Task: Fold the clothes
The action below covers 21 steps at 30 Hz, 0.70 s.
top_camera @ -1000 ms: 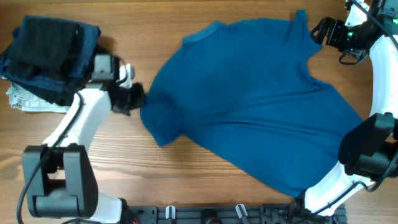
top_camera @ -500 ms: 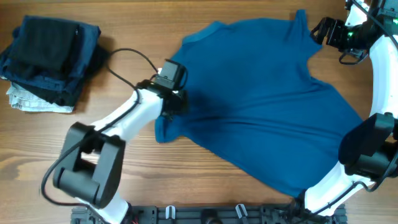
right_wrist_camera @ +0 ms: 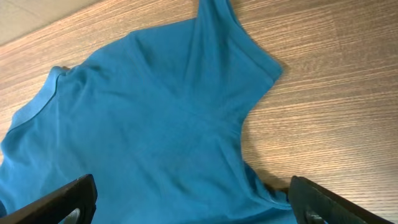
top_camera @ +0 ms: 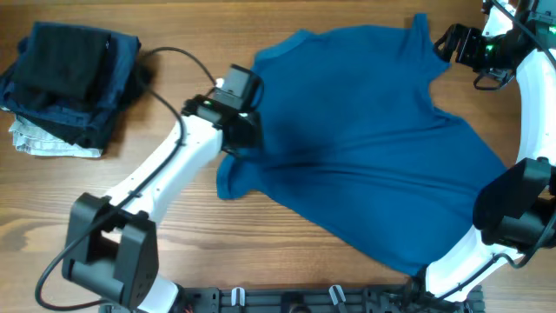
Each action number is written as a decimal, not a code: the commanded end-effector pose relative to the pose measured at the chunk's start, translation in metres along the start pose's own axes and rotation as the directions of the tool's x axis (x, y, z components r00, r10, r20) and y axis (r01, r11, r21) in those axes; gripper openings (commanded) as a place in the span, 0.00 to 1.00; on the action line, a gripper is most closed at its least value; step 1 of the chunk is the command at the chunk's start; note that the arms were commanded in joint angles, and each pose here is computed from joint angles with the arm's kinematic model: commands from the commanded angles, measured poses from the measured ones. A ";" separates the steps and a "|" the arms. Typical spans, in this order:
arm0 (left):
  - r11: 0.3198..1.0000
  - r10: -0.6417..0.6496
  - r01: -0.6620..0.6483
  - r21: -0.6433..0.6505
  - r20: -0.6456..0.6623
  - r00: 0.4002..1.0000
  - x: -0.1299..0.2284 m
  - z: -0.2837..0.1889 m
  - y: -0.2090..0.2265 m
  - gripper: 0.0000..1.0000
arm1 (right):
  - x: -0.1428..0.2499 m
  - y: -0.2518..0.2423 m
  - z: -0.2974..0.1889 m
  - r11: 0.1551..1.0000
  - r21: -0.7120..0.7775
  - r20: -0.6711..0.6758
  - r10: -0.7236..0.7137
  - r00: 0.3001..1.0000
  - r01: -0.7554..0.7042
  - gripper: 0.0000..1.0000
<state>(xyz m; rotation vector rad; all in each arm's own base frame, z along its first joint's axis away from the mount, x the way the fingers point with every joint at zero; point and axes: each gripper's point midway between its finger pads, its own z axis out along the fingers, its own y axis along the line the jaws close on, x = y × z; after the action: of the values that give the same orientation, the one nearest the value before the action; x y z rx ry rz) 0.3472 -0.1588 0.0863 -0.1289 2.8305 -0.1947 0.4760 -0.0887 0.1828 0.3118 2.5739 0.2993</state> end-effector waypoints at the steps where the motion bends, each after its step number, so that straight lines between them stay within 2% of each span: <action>1: 0.995 -0.076 0.077 -0.071 0.013 0.997 -0.014 -0.006 0.039 0.51 | 0.001 -0.003 0.004 1.000 0.007 -0.007 0.002 1.000 -0.002 1.00; 2: 0.992 -0.096 0.096 -0.083 0.006 0.995 -0.014 -0.006 0.047 0.49 | 0.001 -0.002 0.004 1.000 0.006 -0.007 0.002 1.000 -0.002 1.00; 3: 0.991 -0.100 0.099 -0.090 -0.005 0.995 -0.015 -0.005 0.056 0.41 | 0.001 -0.002 0.004 1.000 0.006 -0.007 0.002 1.000 -0.002 1.00; 4: 0.994 -0.083 0.081 -0.070 -0.025 0.996 -0.013 -0.004 0.059 0.40 | 0.001 -0.002 0.004 1.000 0.006 -0.007 0.002 1.000 -0.002 1.00; 5: 0.997 -0.069 0.067 -0.046 -0.044 0.997 -0.011 -0.003 0.060 0.41 | 0.001 -0.003 0.004 1.000 0.007 -0.007 0.002 1.000 -0.002 1.00; 7: 0.999 -0.023 0.025 0.021 -0.091 0.996 -0.002 0.001 0.056 0.53 | 0.001 -0.003 0.004 1.000 0.007 -0.007 0.002 1.000 -0.002 1.00; 10: 0.999 0.029 -0.022 0.048 -0.151 0.988 0.019 0.014 0.058 0.72 | 0.001 -0.002 0.004 1.000 0.006 -0.007 0.001 1.000 -0.001 1.00; 13: 0.991 0.080 -0.057 0.121 -0.195 0.978 0.033 0.022 0.049 0.74 | 0.001 -0.002 0.004 1.000 0.006 -0.007 0.002 1.000 -0.002 1.00; 21: 0.992 0.093 -0.068 0.106 -0.260 0.961 0.044 0.046 0.055 0.79 | 0.001 -0.002 0.004 1.000 0.006 -0.007 0.002 1.000 -0.002 1.00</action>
<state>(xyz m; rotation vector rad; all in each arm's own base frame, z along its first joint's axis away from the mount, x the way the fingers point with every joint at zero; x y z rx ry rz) 0.3208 -0.1147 0.0360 -0.0029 3.0363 -0.3351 0.4760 -0.0887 0.1828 0.3118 2.5739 0.2993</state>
